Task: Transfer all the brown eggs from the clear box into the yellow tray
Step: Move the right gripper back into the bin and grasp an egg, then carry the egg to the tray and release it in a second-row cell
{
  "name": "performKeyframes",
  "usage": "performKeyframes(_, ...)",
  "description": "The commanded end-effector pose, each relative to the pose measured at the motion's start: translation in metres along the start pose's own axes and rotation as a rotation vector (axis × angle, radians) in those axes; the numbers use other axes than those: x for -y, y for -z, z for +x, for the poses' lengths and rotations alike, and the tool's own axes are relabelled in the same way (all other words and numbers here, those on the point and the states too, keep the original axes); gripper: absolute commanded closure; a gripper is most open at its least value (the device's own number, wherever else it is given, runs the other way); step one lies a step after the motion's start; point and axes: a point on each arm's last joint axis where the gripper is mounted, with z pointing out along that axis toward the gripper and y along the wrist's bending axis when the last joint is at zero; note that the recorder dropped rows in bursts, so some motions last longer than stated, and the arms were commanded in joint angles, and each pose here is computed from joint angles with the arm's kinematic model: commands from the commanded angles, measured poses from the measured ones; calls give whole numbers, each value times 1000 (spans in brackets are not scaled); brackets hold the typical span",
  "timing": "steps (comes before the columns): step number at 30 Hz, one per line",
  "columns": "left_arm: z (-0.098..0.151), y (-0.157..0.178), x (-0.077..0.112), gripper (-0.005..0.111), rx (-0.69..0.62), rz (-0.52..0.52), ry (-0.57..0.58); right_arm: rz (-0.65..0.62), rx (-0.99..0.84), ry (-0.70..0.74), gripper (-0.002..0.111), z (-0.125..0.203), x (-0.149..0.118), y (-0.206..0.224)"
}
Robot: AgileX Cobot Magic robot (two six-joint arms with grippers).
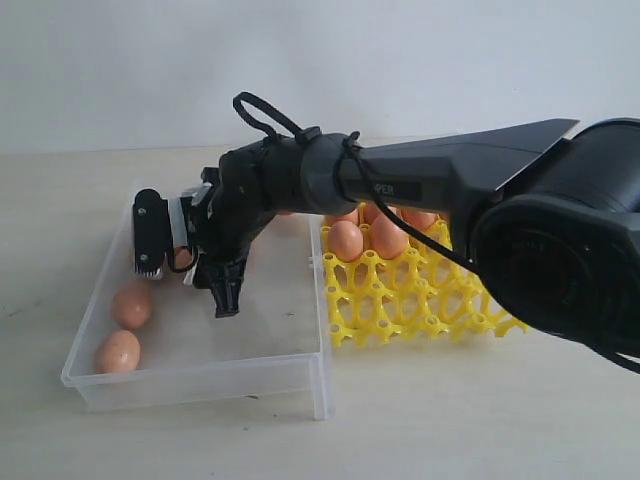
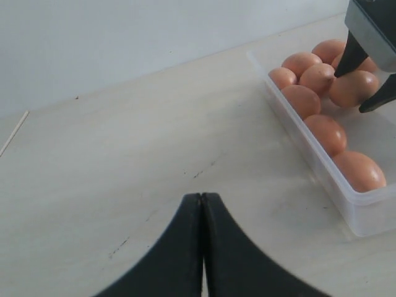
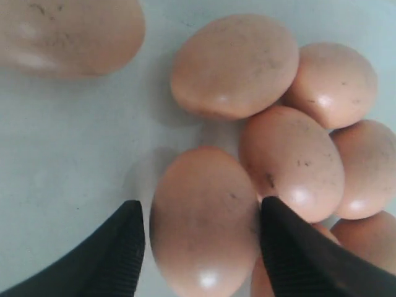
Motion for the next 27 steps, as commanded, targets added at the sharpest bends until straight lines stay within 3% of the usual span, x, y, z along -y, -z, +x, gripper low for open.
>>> performKeyframes(1, -2, 1, 0, 107, 18, -2, 5, 5, -6, -2, 60, 3, 0, -4)
performKeyframes(3, -2, 1, 0, 107, 18, -2, 5, 5, -6, -15, 68, 3, 0, -4)
performKeyframes(8, -2, 1, 0, 107, 18, -2, 5, 3, -7, -45, 107, 3, 0, -4)
performKeyframes(12, -2, 1, 0, 107, 18, -2, 5, -7, -6, -71, 108, 1, -1, -1)
performKeyframes(16, -2, 1, 0, 107, 18, -2, 5, 42, 48, -328, 108, -11, 12, 23)
performKeyframes(20, -2, 1, 0, 107, 18, -2, 5, 211, 158, -511, 108, -11, 17, 61)
performKeyframes(27, -2, 1, 0, 107, 18, -2, 5, 424, 357, -699, 108, 39, -16, 140)
